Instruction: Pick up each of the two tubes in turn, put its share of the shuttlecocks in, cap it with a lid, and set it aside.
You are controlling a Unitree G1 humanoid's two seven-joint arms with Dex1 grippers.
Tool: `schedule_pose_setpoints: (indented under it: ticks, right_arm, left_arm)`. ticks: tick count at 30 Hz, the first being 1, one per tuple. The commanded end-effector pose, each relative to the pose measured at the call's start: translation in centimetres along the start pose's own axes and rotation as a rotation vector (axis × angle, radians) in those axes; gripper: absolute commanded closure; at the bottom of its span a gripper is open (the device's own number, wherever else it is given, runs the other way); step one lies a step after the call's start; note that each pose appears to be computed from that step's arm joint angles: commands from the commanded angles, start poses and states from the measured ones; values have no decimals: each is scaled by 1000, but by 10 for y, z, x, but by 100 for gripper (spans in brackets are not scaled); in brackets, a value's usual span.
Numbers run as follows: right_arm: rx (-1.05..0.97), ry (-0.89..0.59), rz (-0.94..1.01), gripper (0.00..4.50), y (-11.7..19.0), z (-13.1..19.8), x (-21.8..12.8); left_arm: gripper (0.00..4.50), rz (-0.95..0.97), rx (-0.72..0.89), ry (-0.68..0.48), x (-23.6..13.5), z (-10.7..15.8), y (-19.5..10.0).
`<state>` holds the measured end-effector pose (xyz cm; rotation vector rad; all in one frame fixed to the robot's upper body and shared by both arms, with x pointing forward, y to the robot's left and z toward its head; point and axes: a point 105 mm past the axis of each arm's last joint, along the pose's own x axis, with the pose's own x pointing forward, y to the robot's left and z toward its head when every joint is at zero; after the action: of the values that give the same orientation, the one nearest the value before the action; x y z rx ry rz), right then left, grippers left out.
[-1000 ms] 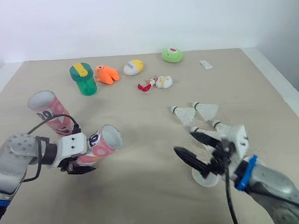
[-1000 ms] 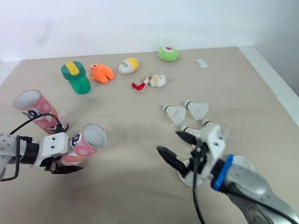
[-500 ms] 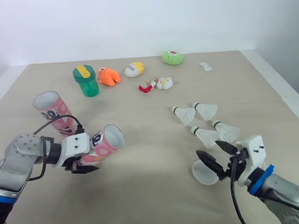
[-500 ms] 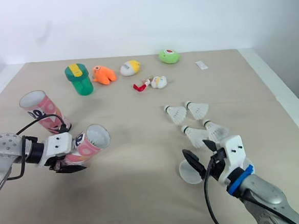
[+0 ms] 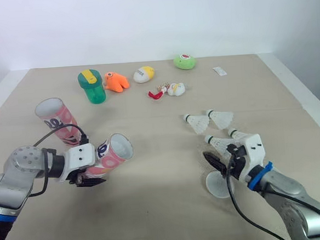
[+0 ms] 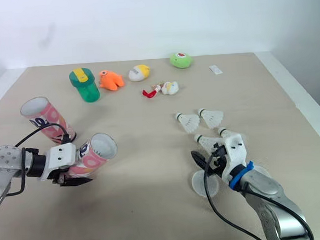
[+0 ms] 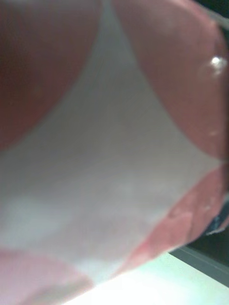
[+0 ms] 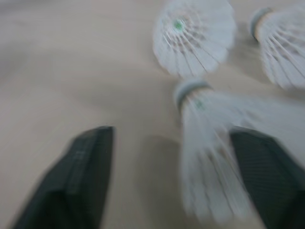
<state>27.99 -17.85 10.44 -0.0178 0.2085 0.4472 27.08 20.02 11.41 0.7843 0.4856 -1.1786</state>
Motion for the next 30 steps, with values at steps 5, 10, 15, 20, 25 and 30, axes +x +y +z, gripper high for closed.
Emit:
schedule_pose_setpoints:
  ticks: [5,10,15,20,25,30]
  right_arm:
    - [30,-26,-11,380,-1,7,8]
    - [65,-30,7,443,2,8,6]
    - [42,-136,265,443,43,46,-2]
    - [-163,-215,634,443,108,89,-2]
    - [-440,-201,835,443,139,100,23]
    - [-599,-220,941,443,160,107,47]
  left_arm:
    - [118,-53,-31,6,12,-6,-12]
    - [118,-52,-30,6,12,-6,-12]
    - [118,-50,-30,6,12,-5,-12]
    - [118,-51,-27,2,13,-3,-10]
    - [118,-59,-2,9,13,0,-5]
    - [118,-58,13,11,11,3,1]
